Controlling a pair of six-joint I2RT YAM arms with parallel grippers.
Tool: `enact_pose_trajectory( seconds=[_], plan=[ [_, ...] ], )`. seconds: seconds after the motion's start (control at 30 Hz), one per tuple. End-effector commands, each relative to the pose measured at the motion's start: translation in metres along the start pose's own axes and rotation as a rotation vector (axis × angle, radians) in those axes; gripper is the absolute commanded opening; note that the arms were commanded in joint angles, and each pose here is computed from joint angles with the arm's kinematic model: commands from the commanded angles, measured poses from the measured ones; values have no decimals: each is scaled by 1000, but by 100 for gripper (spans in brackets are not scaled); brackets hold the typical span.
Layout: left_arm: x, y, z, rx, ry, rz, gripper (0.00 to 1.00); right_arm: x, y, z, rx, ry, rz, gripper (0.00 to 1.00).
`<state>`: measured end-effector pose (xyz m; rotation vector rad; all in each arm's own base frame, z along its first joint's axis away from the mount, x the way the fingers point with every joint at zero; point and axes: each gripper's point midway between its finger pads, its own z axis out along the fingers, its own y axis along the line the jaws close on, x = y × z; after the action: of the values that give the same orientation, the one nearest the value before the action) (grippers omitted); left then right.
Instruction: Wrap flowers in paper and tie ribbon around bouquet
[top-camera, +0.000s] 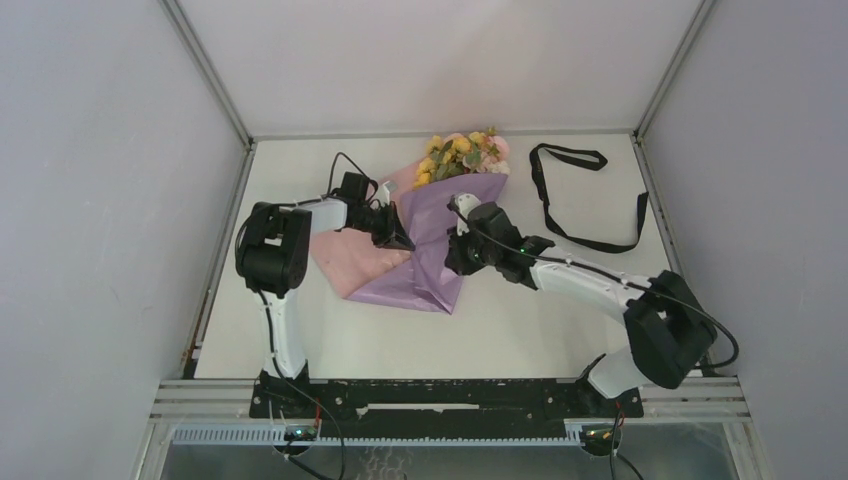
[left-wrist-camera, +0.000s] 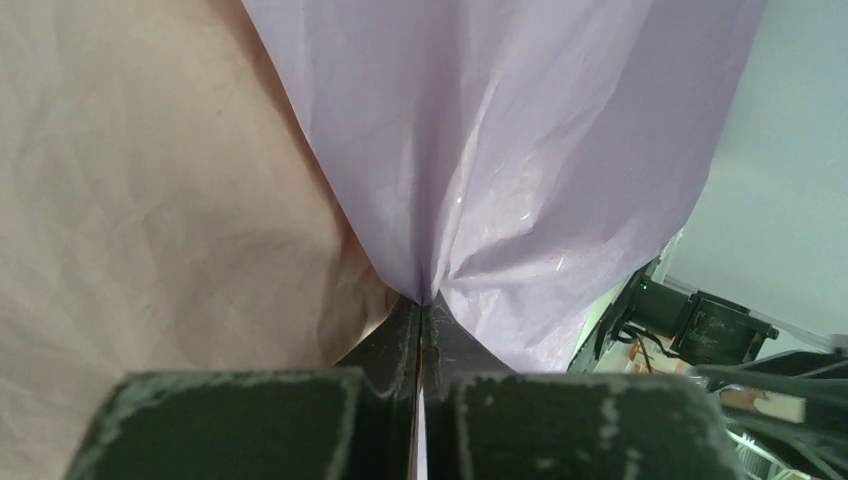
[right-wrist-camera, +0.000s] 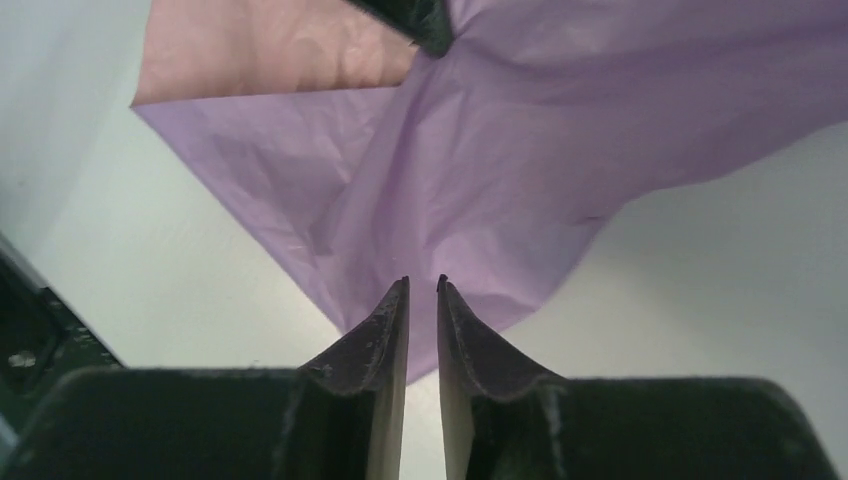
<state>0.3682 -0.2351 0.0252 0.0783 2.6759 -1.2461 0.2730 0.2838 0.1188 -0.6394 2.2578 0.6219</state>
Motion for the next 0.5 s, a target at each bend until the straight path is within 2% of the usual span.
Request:
enact_pose_trajectory(
  seconds=[0.0, 0.2, 0.3, 0.47],
  plan=[
    [2, 4, -3, -27, -13, 30, 0, -7, 46, 25, -184, -44, 142, 22],
    [3, 2, -6, -31, -13, 38, 0, 17, 57, 57, -174, -3, 111, 17],
    [4, 3, -8, -39, -13, 47, 0, 48, 55, 67, -124, 83, 75, 11],
    [8, 8, -8, -60, 0, 51, 0, 112, 64, 64, -79, 252, 11, 7]
  ],
)
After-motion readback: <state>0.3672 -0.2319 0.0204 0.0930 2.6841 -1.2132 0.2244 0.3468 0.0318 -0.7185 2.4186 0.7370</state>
